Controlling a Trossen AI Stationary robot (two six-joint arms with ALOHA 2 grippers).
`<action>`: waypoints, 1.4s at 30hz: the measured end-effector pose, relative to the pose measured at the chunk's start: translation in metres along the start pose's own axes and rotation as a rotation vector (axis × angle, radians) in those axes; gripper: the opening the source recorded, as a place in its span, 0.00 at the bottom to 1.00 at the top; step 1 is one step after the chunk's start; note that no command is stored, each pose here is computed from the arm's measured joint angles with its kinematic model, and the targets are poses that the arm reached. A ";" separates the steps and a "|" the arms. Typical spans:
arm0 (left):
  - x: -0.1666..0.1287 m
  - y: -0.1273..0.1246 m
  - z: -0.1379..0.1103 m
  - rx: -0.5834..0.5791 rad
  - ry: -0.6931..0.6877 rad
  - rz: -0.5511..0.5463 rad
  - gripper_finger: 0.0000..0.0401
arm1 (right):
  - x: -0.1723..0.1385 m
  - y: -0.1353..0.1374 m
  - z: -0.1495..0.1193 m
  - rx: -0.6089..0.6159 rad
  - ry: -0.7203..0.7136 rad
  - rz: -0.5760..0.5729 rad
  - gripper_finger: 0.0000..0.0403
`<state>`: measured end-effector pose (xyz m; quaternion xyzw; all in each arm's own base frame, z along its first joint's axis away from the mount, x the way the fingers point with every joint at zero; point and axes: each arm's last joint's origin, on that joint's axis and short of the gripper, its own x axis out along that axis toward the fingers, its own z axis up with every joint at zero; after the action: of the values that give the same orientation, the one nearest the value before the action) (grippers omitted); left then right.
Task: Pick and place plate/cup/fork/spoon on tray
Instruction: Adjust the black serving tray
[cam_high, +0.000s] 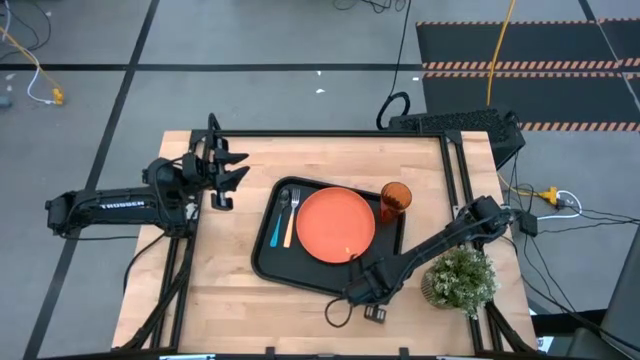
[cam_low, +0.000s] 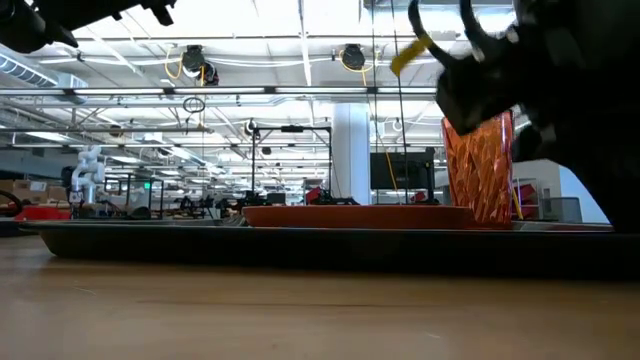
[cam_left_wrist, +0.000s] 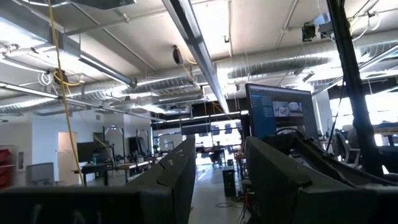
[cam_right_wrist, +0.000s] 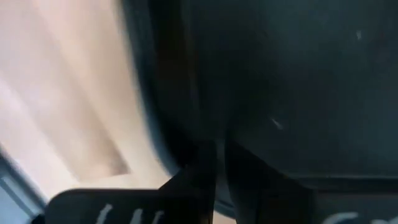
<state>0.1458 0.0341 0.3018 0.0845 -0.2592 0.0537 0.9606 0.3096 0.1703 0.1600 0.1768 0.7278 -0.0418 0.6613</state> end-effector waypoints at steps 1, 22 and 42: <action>0.000 0.000 0.000 0.003 0.000 0.000 0.36 | 0.003 -0.002 -0.002 0.003 0.013 -0.007 0.06; 0.000 0.000 -0.001 0.016 0.008 0.000 0.36 | 0.010 -0.029 -0.011 -0.094 0.067 -0.247 0.06; 0.000 0.000 -0.001 0.032 0.014 0.008 0.36 | 0.008 -0.039 -0.010 -0.320 0.059 -0.431 0.06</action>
<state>0.1465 0.0345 0.3007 0.0987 -0.2517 0.0622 0.9608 0.2869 0.1383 0.1471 -0.0880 0.7650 -0.0607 0.6352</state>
